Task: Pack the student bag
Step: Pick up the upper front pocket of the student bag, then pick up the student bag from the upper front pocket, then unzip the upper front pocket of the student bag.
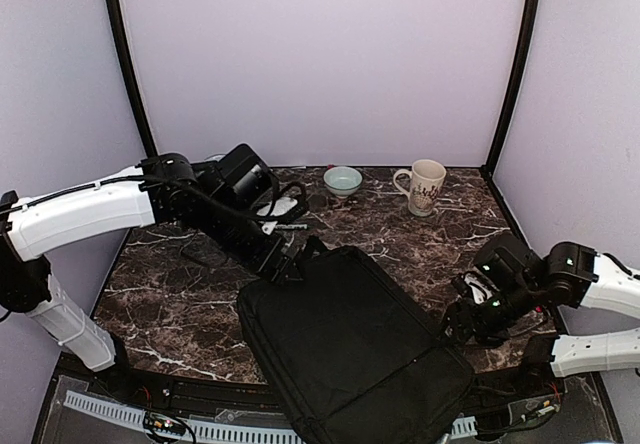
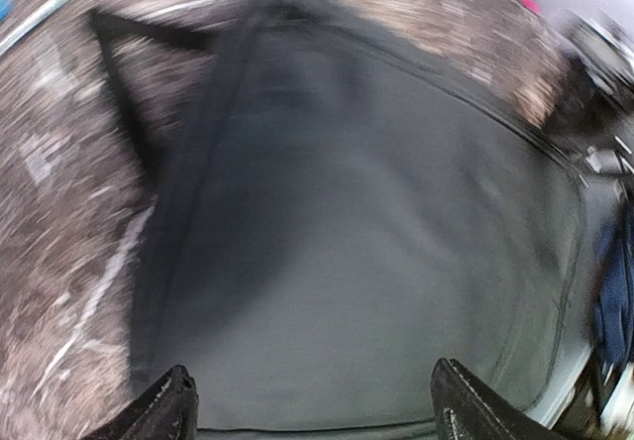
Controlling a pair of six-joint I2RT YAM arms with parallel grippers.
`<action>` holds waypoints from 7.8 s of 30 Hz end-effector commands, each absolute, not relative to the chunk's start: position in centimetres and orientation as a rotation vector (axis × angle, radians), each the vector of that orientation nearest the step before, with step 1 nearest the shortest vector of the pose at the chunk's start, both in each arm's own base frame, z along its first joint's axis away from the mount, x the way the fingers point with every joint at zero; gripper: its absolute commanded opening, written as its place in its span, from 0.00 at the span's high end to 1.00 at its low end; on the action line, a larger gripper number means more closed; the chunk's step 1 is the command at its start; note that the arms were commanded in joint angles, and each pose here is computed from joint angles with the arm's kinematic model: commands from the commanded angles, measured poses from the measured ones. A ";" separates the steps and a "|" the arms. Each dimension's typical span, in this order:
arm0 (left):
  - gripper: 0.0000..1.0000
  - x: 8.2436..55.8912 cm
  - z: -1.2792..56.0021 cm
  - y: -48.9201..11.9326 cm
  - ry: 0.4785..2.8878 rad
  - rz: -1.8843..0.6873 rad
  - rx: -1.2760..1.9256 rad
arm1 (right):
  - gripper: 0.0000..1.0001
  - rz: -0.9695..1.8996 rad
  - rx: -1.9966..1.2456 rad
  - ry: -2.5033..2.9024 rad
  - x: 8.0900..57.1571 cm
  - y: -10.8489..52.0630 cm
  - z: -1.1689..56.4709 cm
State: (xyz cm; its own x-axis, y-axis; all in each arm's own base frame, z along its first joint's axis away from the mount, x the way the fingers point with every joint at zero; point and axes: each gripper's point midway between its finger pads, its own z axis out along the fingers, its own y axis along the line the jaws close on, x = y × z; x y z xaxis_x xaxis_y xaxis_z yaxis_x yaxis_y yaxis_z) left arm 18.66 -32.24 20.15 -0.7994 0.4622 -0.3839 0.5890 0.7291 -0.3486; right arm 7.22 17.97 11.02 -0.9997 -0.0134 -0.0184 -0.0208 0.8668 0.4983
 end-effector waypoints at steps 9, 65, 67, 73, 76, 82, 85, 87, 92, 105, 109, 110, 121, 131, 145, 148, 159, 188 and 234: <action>0.15 10.2 23.8 -43.8 2.136 -0.568 1.482 | 0.37 0.872 -0.079 2.992 7.6 19.1 8.0; 1.00 10.8 6.9 -45.6 2.201 -0.004 1.467 | 0.31 0.761 -0.102 2.906 10.3 19.5 9.2; 1.00 10.9 7.1 -46.0 2.233 -0.076 1.424 | 0.31 0.819 -0.116 2.862 10.7 20.3 10.9; 1.00 13.1 9.1 -46.8 2.310 -0.342 1.207 | 0.33 0.988 -0.149 2.752 11.4 22.3 15.1; 1.00 13.7 9.7 -47.6 2.328 -0.456 1.156 | 0.35 0.969 -0.131 2.734 11.8 22.2 16.4; 1.00 13.9 8.7 -48.9 2.343 -0.505 1.166 | 0.41 1.009 0.033 2.686 12.7 22.1 18.4; 1.00 14.1 8.3 -49.3 2.362 -0.525 1.155 | 0.38 0.846 0.190 2.690 13.4 19.4 18.9; 1.00 14.6 8.6 -49.5 2.370 -0.550 1.127 | 0.33 0.656 0.302 2.685 13.4 15.8 18.7; 1.00 15.4 10.0 -50.4 2.398 -0.703 1.028 | 0.29 0.636 0.413 2.609 13.1 13.2 20.2; 1.00 16.5 11.8 -52.9 2.422 -1.023 0.827 | 0.41 1.162 0.533 2.487 14.9 20.6 20.9; 1.00 16.8 11.9 -53.2 2.415 -1.071 0.802 | 0.48 1.158 0.654 2.457 15.7 20.5 19.3; 1.00 16.8 12.1 -53.3 2.409 -1.081 0.799 | 0.50 1.171 0.680 2.445 15.9 20.6 18.9; 1.00 16.2 14.0 -54.4 2.326 -1.220 0.809 | 0.65 1.275 0.949 2.338 16.7 20.3 13.7; 1.00 15.6 15.6 -54.8 2.268 -1.294 0.844 | 0.71 1.327 1.016 2.288 16.7 19.8 11.0; 1.00 15.8 17.2 -55.4 2.236 -1.315 0.838 | 0.77 1.237 0.863 2.430 16.2 21.1 10.2; 1.00 16.1 17.3 -55.3 2.239 -1.297 0.832 | 0.80 1.065 0.886 2.486 15.8 19.3 9.4; 1.00 15.9 18.2 -55.9 2.208 -1.179 0.896 | 0.75 0.599 0.595 2.700 16.2 18.5 10.3; 1.00 13.1 19.3 -55.8 2.167 -1.095 0.995 | 1.00 0.322 0.042 2.827 16.0 18.2 8.2; 1.00 14.0 17.7 -55.8 2.195 -1.066 0.981 | 1.00 1.442 -0.530 2.719 6.6 30.8 20.3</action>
